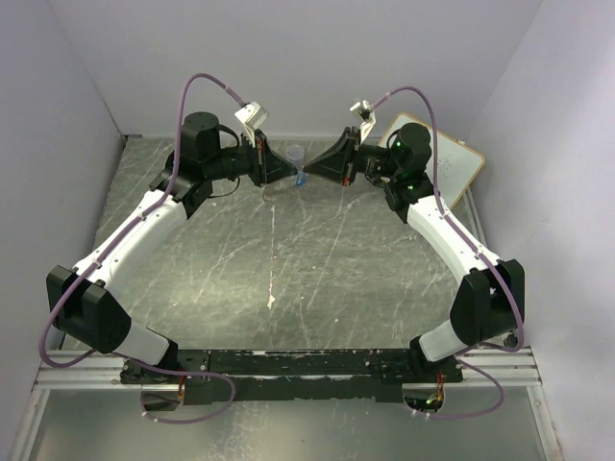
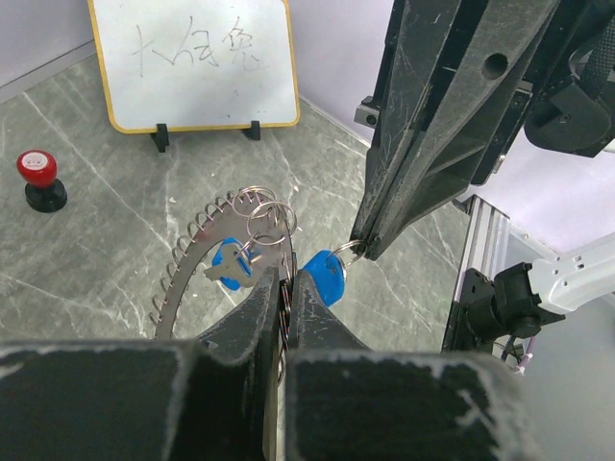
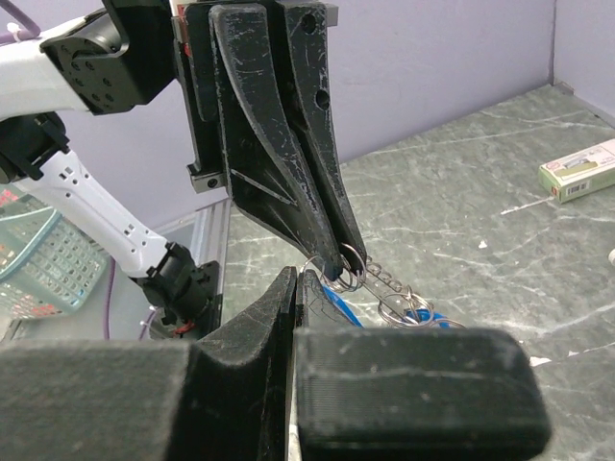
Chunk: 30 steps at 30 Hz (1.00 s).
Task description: Put the keys on the keyring
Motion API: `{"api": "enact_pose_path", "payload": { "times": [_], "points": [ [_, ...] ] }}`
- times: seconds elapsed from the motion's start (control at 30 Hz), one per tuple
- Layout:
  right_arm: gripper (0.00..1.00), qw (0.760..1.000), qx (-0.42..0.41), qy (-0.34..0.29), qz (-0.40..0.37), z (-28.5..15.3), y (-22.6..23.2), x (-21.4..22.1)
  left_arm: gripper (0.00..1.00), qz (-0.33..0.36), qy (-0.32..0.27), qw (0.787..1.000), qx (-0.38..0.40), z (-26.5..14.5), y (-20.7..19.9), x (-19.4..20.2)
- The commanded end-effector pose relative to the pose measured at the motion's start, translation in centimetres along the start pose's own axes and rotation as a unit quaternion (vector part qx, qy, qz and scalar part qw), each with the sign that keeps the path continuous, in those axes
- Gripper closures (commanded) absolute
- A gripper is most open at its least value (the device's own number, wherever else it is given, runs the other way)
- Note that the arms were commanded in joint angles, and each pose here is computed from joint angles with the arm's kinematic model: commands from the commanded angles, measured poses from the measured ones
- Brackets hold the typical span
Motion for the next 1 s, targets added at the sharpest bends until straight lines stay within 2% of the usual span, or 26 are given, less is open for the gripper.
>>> {"api": "enact_pose_path", "payload": {
  "times": [0.0,0.97],
  "points": [
    [1.00,1.000,0.013,-0.009,0.005,0.1,-0.4,-0.9,0.93,0.044,-0.037,0.998,0.022,-0.4,-1.7,-2.1],
    [1.00,0.995,0.072,-0.019,0.059,-0.1,-1.8,-0.5,0.93,0.072,-0.050,0.996,0.032,-1.1,-2.6,-2.1]
  ]
}}
Point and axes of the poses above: each gripper's point midway between its finger pads, its own z axis out along the fingers, its own y axis along the line the jaws close on, x = y × z, the point moved 7 cm from there along -z, back along the fingers, and after that the axes turned 10 degrees about -z, right-handed, at the moved point
